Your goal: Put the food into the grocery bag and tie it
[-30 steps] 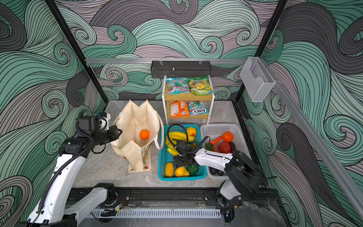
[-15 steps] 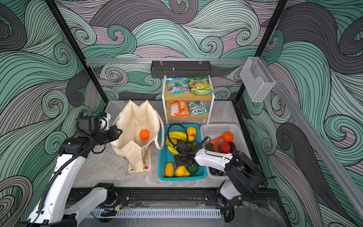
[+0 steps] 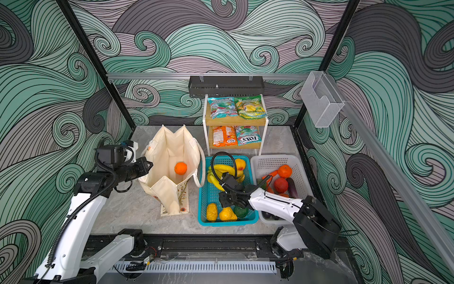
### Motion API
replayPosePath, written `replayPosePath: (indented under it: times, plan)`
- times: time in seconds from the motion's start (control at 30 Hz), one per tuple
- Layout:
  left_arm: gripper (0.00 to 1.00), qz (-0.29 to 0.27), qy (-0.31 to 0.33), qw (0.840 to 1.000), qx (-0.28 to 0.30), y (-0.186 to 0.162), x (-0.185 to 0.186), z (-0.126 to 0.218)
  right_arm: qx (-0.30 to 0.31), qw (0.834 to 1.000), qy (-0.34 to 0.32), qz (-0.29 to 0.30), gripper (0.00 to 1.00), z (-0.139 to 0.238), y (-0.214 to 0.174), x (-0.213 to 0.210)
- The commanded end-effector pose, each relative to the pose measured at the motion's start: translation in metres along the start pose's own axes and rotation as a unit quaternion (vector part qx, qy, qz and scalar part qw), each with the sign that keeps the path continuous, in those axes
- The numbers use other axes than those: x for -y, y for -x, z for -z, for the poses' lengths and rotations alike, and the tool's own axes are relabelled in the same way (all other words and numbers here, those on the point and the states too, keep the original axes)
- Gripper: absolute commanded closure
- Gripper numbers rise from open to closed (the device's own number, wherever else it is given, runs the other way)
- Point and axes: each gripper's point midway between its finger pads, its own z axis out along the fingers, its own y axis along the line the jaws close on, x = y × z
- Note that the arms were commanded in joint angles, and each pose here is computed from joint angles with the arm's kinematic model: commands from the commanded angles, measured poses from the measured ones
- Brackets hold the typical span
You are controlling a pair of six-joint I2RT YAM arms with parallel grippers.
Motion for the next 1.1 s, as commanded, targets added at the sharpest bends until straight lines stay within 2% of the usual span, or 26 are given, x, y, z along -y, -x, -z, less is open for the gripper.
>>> replayPosePath:
  times: [0.0,0.43,0.83,1.07]
  plan:
    - [1.00,-0.005,-0.021,0.999,0.030,0.013,0.010,0.009,0.000,1.000,-0.012,0.006,0.47,-0.006,-0.002,0.004]
    - [1.00,-0.004,-0.022,0.999,0.028,0.013,0.010,0.008,-0.018,1.000,-0.007,-0.002,0.51,-0.015,-0.015,0.006]
    - [1.00,-0.004,-0.023,0.999,0.028,0.013,0.011,0.007,0.036,0.999,0.022,-0.011,0.54,0.016,0.001,-0.002]
    - [1.00,-0.004,-0.023,0.999,0.028,0.013,0.011,0.008,0.020,1.000,0.005,-0.001,0.55,0.004,-0.004,0.004]
